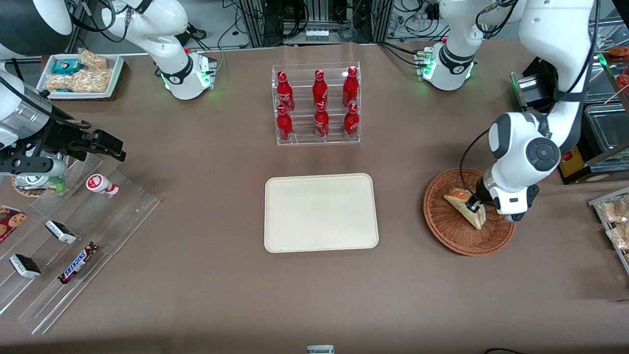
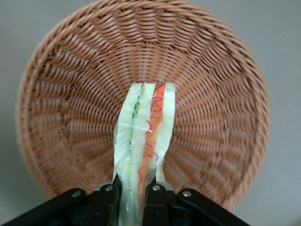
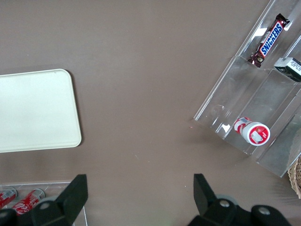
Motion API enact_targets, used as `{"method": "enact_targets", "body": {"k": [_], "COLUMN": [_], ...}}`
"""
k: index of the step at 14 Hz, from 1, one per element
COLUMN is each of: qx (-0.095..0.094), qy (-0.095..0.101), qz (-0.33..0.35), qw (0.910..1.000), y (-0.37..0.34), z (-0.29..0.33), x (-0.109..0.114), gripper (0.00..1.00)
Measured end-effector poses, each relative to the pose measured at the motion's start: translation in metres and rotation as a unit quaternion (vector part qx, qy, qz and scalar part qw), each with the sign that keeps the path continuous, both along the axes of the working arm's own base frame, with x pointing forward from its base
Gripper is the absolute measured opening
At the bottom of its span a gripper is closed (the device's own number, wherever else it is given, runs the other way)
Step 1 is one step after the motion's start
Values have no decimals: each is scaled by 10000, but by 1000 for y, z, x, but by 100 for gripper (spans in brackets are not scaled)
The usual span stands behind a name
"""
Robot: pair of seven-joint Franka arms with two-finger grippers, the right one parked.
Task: Place sandwich from basket to tray
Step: 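Close the left gripper on the sandwich and lift it, then carry the sandwich with the left gripper over the cream tray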
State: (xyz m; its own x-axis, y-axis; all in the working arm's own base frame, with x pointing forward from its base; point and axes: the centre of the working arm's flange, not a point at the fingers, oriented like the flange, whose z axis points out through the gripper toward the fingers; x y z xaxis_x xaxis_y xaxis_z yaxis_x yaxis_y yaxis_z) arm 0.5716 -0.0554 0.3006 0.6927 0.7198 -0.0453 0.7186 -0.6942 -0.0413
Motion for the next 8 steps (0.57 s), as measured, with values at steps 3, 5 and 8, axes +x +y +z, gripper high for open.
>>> {"method": "enact_targets", "body": {"k": [3,5,8], "qx": [-40,-87,-146], "qy": [-59,-159,-236], "qz": [-641,-1414,-2228], "qw": [9979,9898,9745], "y": [-54,-112,-203], "z": [40,43,26], "x": [17,20,24], "gripper": [19,19,15]}}
